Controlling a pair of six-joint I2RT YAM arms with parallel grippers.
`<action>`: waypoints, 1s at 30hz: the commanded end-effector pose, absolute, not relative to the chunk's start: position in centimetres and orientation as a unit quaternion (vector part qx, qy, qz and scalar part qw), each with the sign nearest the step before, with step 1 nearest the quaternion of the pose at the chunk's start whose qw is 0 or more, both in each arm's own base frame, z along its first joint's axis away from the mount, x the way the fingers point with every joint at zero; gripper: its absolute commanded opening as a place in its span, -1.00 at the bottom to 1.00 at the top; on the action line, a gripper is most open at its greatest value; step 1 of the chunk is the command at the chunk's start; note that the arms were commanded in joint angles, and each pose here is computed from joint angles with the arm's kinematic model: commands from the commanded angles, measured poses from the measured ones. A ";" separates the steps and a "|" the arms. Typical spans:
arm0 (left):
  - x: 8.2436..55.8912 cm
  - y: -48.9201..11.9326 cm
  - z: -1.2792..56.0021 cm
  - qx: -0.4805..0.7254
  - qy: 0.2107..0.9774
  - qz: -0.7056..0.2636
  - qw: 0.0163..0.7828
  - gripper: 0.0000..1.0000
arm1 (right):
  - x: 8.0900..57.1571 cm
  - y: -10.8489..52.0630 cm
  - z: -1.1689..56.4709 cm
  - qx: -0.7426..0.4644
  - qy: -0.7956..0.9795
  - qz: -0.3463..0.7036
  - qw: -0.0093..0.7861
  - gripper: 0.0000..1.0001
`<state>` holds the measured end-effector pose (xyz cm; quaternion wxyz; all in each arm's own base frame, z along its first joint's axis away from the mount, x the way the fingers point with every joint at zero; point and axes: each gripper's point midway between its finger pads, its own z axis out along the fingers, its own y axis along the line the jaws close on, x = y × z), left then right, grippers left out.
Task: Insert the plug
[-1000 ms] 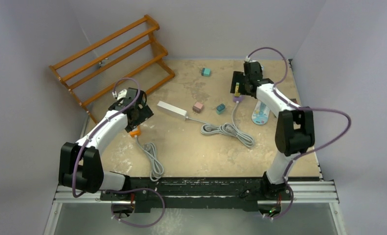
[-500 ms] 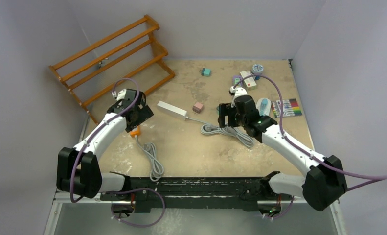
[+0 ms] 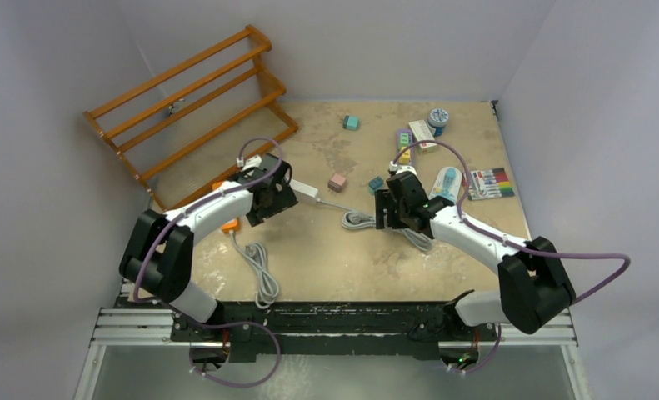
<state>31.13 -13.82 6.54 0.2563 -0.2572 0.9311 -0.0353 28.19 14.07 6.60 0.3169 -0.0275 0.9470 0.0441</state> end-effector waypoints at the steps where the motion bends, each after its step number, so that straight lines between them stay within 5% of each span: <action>1: 32.5 -18.3 7.5 -0.257 0.926 -0.085 0.264 0.79 | 28.9 14.6 7.5 -0.016 0.945 0.046 0.322 0.47; 8: 32.5 -22.3 8.2 -0.256 0.922 -0.108 0.271 0.79 | 29.0 13.9 8.4 0.005 0.942 0.033 0.334 -0.58; 12: 33.2 -23.3 8.2 -0.270 0.916 -0.115 0.273 0.79 | 29.1 13.9 9.6 0.004 0.937 0.037 0.347 -0.95; 30: 34.6 -31.0 4.3 -0.248 0.929 -0.104 0.256 0.72 | 28.7 14.4 11.3 -0.022 0.935 0.057 0.349 -1.00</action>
